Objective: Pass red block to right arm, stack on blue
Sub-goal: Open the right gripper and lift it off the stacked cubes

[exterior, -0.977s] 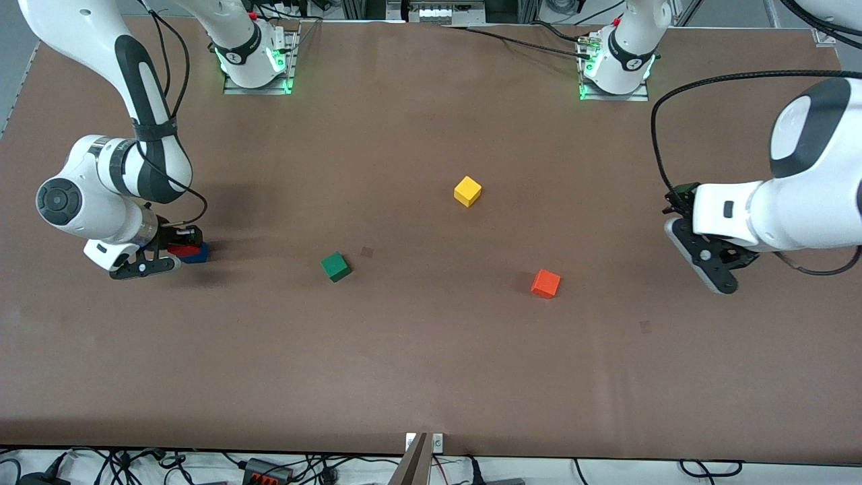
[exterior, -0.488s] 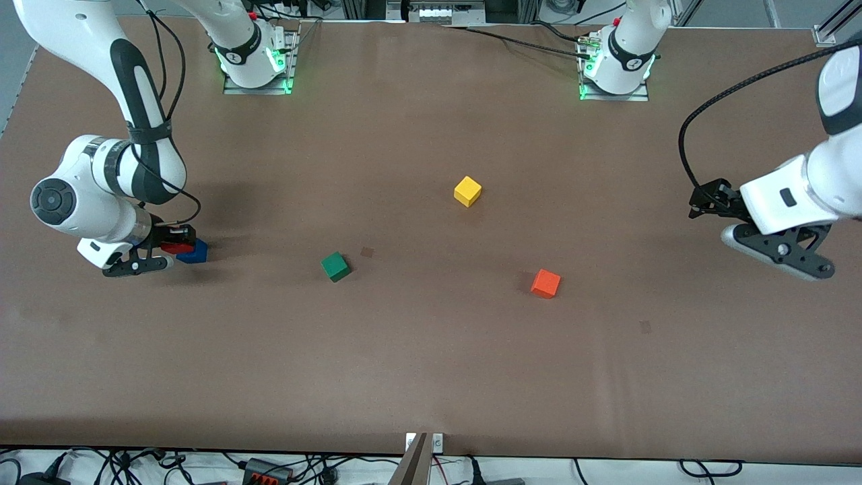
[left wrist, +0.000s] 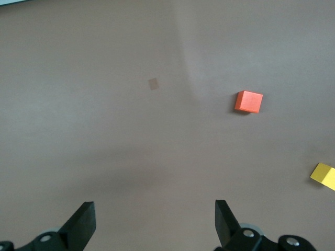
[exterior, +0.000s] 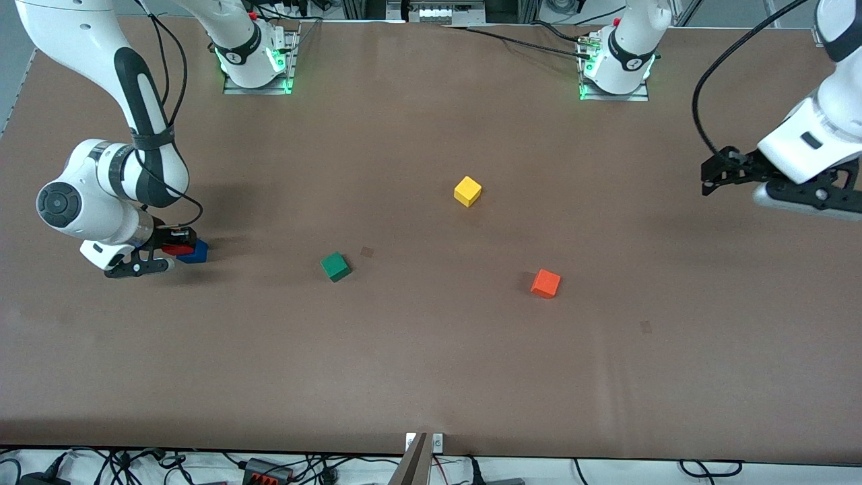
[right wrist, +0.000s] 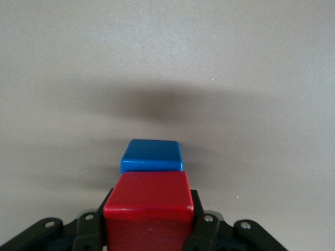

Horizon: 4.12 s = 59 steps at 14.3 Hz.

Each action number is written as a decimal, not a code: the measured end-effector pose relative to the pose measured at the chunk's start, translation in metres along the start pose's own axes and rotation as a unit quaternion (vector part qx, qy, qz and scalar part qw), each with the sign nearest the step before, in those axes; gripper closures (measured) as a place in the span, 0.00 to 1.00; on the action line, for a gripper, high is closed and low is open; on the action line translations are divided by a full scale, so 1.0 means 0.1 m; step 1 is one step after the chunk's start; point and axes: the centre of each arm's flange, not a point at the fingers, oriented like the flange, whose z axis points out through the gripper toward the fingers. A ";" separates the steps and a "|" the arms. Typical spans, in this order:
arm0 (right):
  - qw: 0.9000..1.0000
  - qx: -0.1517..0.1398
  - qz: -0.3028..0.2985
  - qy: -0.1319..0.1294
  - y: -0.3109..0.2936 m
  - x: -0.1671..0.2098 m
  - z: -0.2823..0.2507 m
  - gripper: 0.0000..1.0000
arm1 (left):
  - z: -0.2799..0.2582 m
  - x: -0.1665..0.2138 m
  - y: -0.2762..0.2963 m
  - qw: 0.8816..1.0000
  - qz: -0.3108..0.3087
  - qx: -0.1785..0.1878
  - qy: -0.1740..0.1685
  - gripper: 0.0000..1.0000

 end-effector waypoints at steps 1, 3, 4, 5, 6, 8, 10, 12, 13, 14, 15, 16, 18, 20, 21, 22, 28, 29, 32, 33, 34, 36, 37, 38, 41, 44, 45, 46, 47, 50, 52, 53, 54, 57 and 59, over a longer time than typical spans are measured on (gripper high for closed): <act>1.000 0.000 0.002 0.000 0.00 0.00 0.01 0.44 | -0.04 -0.03 -0.06 1.000 -0.007 -0.003 0.004 0.00; 1.000 0.000 0.006 -0.001 0.00 0.00 0.01 0.44 | -0.06 -0.06 -0.16 1.000 -0.018 -0.009 0.007 0.00; 1.000 0.000 0.009 -0.001 0.00 0.00 0.01 0.44 | -0.05 -0.07 -0.18 1.000 -0.021 -0.010 0.006 0.00; 1.000 0.000 0.013 -0.001 0.00 0.00 0.01 0.44 | -0.04 -0.07 -0.19 1.000 -0.021 -0.011 0.005 0.00; 1.000 0.000 0.015 -0.001 0.00 0.00 0.01 0.44 | -0.04 -0.07 -0.19 1.000 -0.021 -0.011 0.004 0.00; 1.000 0.000 0.017 -0.001 0.00 0.00 0.01 0.44 | -0.05 -0.07 -0.19 1.000 -0.021 -0.011 0.003 0.00; 1.000 0.000 0.023 0.000 0.00 0.00 0.01 0.44 | -0.06 -0.07 -0.19 1.000 -0.022 -0.011 0.004 0.00; 1.000 0.000 0.026 0.000 -0.01 0.01 0.01 0.44 | -0.07 -0.07 -0.17 1.000 -0.021 -0.011 0.005 0.00; 1.000 0.000 0.027 0.001 -0.01 0.01 0.00 0.44 | -0.08 -0.07 -0.15 1.000 -0.019 -0.011 0.005 0.00; 1.000 0.000 0.027 0.002 -0.02 0.01 0.00 0.44 | -0.09 -0.06 -0.11 1.000 -0.016 -0.011 0.006 0.00; 1.000 0.000 0.028 0.002 -0.02 0.02 0.00 0.44 | -0.10 -0.05 -0.09 1.000 -0.014 -0.011 0.008 0.00; 1.000 0.000 0.029 0.002 -0.03 0.02 0.00 0.44 | -0.12 -0.05 -0.07 1.000 -0.012 -0.011 0.010 0.00; 1.000 0.000 0.030 0.002 -0.03 0.02 0.00 0.44 | -0.12 -0.05 -0.07 1.000 -0.012 -0.011 0.011 0.00; 1.000 0.000 0.030 0.002 -0.03 0.02 0.00 0.44 | -0.13 -0.05 -0.07 1.000 -0.012 -0.011 0.011 0.00; 1.000 -0.001 0.030 0.002 -0.03 0.02 0.00 0.44 | -0.13 -0.05 -0.07 1.000 -0.012 -0.011 0.011 0.00; 1.000 -0.001 0.031 0.003 -0.03 0.02 0.00 0.44 | -0.13 -0.05 -0.07 1.000 -0.012 -0.011 0.011 0.00; 0.999 0.000 0.044 0.001 -0.05 0.02 0.02 0.32 | -0.13 -0.05 -0.07 1.000 -0.012 -0.011 0.011 0.00; 0.999 0.000 0.045 0.001 -0.06 0.03 0.02 0.20 | -0.13 -0.05 -0.07 1.000 -0.012 -0.011 0.011 0.00; 0.999 0.000 0.046 0.002 -0.06 0.03 0.01 0.00 | -0.13 -0.04 -0.07 1.000 -0.012 -0.011 0.011 0.00; 0.999 -0.001 0.046 0.004 -0.06 0.04 -0.01 0.00 | -0.13 -0.04 -0.07 1.000 -0.012 -0.011 0.011 0.00; 0.999 0.000 0.045 0.007 -0.07 0.06 -0.06 0.00 | -0.13 -0.04 -0.07 1.000 -0.012 -0.011 0.011 0.00; 0.999 0.005 0.043 0.006 -0.09 0.12 -0.27 0.00 | -0.13 -0.04 -0.07 1.000 -0.012 -0.011 0.011 0.00; 0.999 0.008 0.041 0.004 -0.10 0.16 -0.44 0.00 | -0.13 -0.04 -0.07 1.000 -0.012 -0.011 0.011 0.00; 0.999 0.013 0.038 0.001 -0.11 0.22 -0.67 0.00 | -0.13 -0.04 -0.07 1.000 -0.012 -0.011 0.011 0.00; 0.999 0.024 0.036 -0.011 -0.13 0.32 -1.34 0.00 | -0.13 -0.04 -0.07 1.000 -0.012 -0.011 0.011 0.00; 0.998 0.028 0.055 -0.015 -0.15 0.36 -1.80 0.00 | -0.13 -0.04 -0.07 1.000 -0.012 -0.011 0.011 0.00; 0.997 0.028 0.065 -0.014 -0.15 0.36 -1.93 0.00 | -0.13 -0.04 -0.07 1.000 -0.012 -0.011 0.011 0.00; 0.997 0.029 0.073 -0.010 -0.16 0.35 -2.09 0.00 | -0.13 -0.04 -0.07 1.000 -0.012 -0.011 0.011 0.00; 0.997 0.030 0.076 -0.004 -0.16 0.33 -2.26 0.00 | -0.13 -0.04 -0.07 1.000 -0.012 -0.011 0.011 0.00; 0.996 0.034 0.076 0.015 -0.15 0.23 -2.81 0.00 | -0.13 -0.04 -0.07 1.000 -0.012 -0.011 0.011 0.00; 0.996 0.034 0.076 0.024 -0.13 0.17 -3.08 0.00 | -0.13 -0.04 -0.07 1.000 -0.012 -0.011 0.011 0.00; 0.996 0.034 0.077 0.023 -0.11 0.14 -3.15 0.00 | -0.13 -0.04 -0.07 1.000 -0.012 -0.011 0.011 0.00; 0.996 0.034 0.078 0.022 -0.10 0.13 -3.17 0.00 | -0.13 -0.04 -0.07 1.000 -0.012 -0.011 0.011 0.00; 0.996 0.034 0.080 0.021 -0.10 0.14 -3.17 0.00 | -0.13 -0.04 -0.07 1.000 -0.012 -0.011 0.011 0.00; 0.996 0.037 0.081 0.030 -0.10 0.13 -3.22 0.00 | -0.13 -0.04 -0.07 1.000 -0.012 -0.011 0.011 0.00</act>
